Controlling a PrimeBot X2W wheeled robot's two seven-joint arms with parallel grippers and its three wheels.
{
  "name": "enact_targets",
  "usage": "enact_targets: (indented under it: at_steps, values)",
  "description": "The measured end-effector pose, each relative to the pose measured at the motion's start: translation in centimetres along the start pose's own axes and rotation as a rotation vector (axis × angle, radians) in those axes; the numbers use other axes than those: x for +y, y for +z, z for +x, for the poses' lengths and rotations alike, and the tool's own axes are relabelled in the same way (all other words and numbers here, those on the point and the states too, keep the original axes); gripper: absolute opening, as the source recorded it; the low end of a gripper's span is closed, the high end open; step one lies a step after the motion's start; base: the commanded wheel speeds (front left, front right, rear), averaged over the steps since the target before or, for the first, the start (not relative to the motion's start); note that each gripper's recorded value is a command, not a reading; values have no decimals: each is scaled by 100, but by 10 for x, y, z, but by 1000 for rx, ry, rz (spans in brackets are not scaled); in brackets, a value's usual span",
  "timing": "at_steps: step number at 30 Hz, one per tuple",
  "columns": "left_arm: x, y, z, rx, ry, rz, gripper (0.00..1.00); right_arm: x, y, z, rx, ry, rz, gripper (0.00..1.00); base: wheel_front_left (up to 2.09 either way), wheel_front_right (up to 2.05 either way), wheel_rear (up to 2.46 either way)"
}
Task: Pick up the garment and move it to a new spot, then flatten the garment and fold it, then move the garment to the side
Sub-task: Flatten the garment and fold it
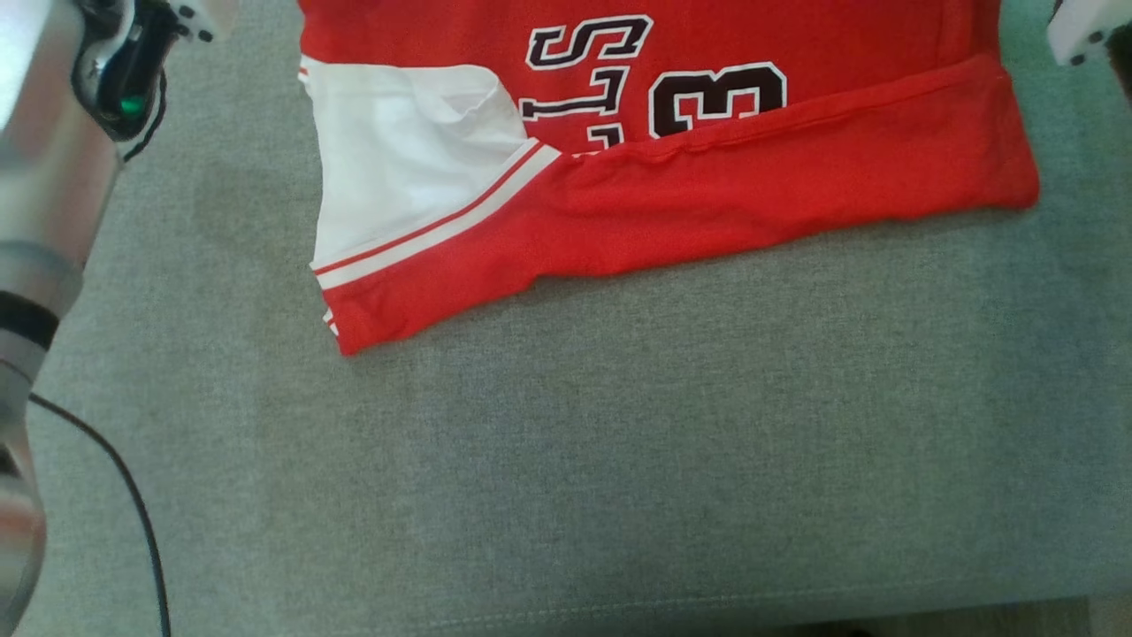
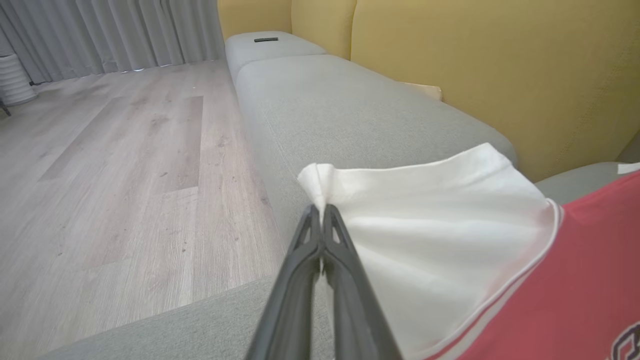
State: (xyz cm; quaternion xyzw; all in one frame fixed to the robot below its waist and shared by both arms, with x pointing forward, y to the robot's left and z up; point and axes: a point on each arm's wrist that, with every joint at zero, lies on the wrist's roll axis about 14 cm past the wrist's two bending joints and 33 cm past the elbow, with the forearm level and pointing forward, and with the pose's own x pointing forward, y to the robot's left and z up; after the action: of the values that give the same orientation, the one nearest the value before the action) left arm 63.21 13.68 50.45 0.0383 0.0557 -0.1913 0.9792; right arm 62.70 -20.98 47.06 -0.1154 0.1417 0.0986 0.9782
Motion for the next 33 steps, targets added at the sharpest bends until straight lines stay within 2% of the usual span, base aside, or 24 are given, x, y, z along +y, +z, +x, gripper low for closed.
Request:
enact_targets:
  at_steps: [6, 17, 24, 33]
  values:
    - [-13, 5, -11, -8, -37, 29, 0, 4, 1, -12, -20, 8, 37, 0, 0, 0, 0]
    - [-51, -20, -76, 71, -167, 41, 0, 8, -37, -66, 100, 60, 26, 0, 0, 0, 0]
    - [-66, -41, -125, 188, -242, 32, 0, 14, -59, -98, 199, 115, -9, 0, 0, 0, 0]
    - [-88, -83, -172, 380, -315, -3, 0, 22, -82, -116, 323, 171, -60, 0, 0, 0, 0]
